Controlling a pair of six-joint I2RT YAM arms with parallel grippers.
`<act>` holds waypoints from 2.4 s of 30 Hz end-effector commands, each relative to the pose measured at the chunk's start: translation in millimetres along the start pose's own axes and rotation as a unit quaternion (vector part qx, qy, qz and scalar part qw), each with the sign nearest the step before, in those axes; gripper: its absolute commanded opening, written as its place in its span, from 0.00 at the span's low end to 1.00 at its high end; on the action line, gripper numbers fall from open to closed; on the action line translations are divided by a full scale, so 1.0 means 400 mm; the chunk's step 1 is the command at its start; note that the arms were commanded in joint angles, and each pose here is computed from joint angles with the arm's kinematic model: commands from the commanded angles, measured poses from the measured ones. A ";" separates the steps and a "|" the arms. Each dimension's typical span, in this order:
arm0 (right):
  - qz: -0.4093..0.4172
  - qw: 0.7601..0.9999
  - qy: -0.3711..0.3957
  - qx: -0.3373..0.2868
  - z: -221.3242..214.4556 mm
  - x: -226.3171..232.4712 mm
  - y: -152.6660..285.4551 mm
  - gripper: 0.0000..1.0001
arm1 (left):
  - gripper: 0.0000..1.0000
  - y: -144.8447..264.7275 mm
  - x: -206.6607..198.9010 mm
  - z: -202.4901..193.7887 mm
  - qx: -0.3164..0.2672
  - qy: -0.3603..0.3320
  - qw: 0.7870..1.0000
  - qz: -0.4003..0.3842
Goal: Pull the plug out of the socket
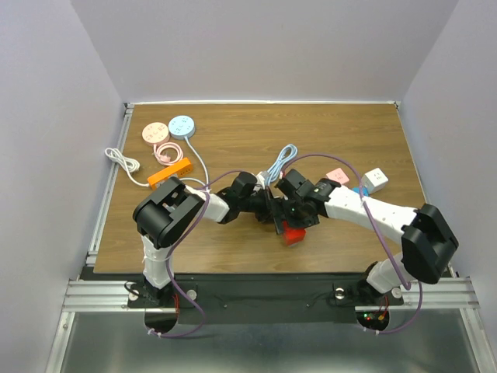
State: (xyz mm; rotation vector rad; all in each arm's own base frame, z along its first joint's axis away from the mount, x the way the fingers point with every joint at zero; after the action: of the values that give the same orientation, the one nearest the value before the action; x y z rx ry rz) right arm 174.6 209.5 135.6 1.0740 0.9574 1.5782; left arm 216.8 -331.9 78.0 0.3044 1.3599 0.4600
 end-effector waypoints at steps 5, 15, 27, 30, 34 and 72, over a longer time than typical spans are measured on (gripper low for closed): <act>-0.006 1.000 0.003 0.005 0.011 0.007 -0.051 0.09 | 0.00 -0.003 0.066 -0.054 0.020 0.012 0.999 0.046; 0.011 0.994 -0.031 -0.102 0.129 0.054 0.123 0.00 | 0.00 -0.006 0.155 -0.106 0.037 0.040 0.995 0.086; -0.020 0.991 -0.036 -0.126 0.177 0.052 0.191 0.00 | 0.00 -0.011 0.238 -0.149 0.054 0.054 0.990 0.120; -0.042 0.988 -0.054 -0.136 0.176 0.031 0.201 0.00 | 0.00 -0.007 0.232 -0.147 0.049 0.053 0.991 0.115; -0.139 0.969 -0.128 -0.160 0.187 -0.080 0.212 0.00 | 0.00 0.004 0.180 -0.120 0.028 0.037 0.995 0.091; -0.202 0.897 -0.333 -0.208 0.310 -0.475 0.255 1.00 | 0.70 0.111 -0.251 0.296 -0.172 -0.155 0.936 0.265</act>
State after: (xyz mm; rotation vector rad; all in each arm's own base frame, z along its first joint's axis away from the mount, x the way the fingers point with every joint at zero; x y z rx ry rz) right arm 295.4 10.3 186.4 0.9670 0.3958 0.7751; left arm 277.9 -339.5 186.3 0.4087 1.0430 0.8556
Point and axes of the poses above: each gripper's point midway between its finger pads, its own y axis back along the fingers, its own x axis along the line the jaws close on, z = x × y, the point moved 6 cm from there along y, back along the fingers, and after that the axes turned 8 degrees about -y, right-handed, at the moved point
